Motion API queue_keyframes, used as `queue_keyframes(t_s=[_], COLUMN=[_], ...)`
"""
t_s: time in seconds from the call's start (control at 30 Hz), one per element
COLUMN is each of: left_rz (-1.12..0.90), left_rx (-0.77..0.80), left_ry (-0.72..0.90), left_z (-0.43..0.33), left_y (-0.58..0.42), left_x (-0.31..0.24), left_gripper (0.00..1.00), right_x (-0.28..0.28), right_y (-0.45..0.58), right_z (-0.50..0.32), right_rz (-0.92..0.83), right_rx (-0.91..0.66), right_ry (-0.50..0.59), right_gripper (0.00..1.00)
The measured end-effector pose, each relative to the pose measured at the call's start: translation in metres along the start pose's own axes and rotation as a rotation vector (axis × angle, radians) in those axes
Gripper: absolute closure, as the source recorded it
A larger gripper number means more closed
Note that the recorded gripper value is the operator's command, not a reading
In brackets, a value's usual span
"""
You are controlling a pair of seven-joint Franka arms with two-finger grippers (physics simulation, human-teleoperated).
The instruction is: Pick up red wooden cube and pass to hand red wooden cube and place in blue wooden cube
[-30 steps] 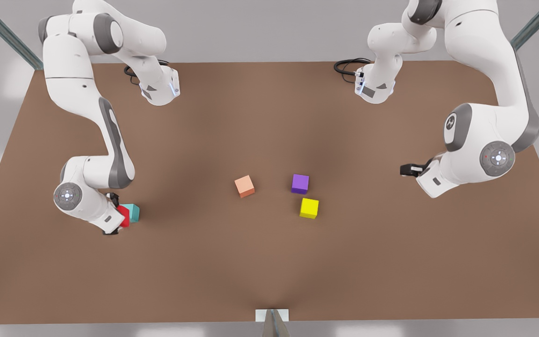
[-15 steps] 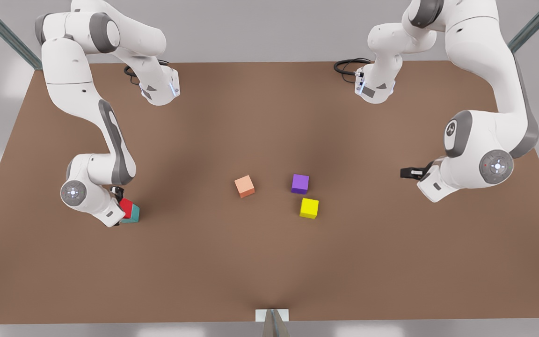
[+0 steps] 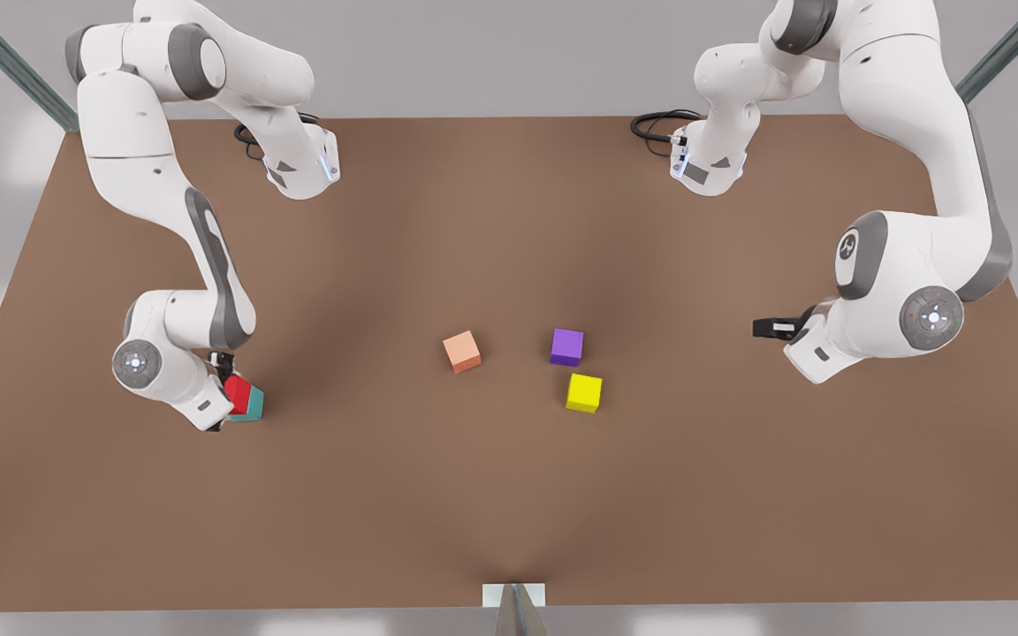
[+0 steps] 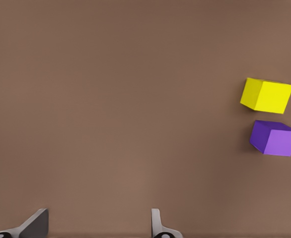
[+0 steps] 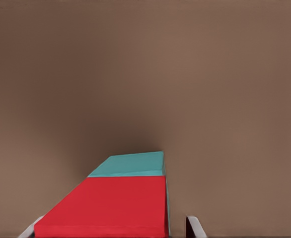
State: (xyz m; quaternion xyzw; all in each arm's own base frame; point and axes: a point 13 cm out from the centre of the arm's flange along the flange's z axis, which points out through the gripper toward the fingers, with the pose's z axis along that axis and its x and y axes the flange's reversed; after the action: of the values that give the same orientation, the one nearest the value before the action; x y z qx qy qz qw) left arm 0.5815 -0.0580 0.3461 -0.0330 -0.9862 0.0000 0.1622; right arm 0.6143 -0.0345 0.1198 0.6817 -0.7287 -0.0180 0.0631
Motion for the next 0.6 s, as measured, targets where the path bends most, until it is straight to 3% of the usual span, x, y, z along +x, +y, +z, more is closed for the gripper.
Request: queue_keyframes(t_s=[0.3, 0.5, 0.6], left_rz=[-0.006, -0.011, -0.011], left_rx=[0.001, 0.002, 0.001], left_ry=[0.005, 0.005, 0.003], left_z=[0.003, 0.003, 0.002], left_y=[0.001, 0.002, 0.003], left_x=[-0.001, -0.001, -0.001], left_gripper=[0.0, 0.0, 0.0], right_x=[-0.037, -0.053, -0.057], right_y=[-0.006, -0.033, -0.029], right_z=[-0.107, -0.162, -0.192], right_rz=[0.034, 0.323, 0.469], right_rx=[0.031, -0.061, -0.073], right_ry=[-0.054, -0.106, -0.063], right_gripper=[0.0, 0.0, 0.0])
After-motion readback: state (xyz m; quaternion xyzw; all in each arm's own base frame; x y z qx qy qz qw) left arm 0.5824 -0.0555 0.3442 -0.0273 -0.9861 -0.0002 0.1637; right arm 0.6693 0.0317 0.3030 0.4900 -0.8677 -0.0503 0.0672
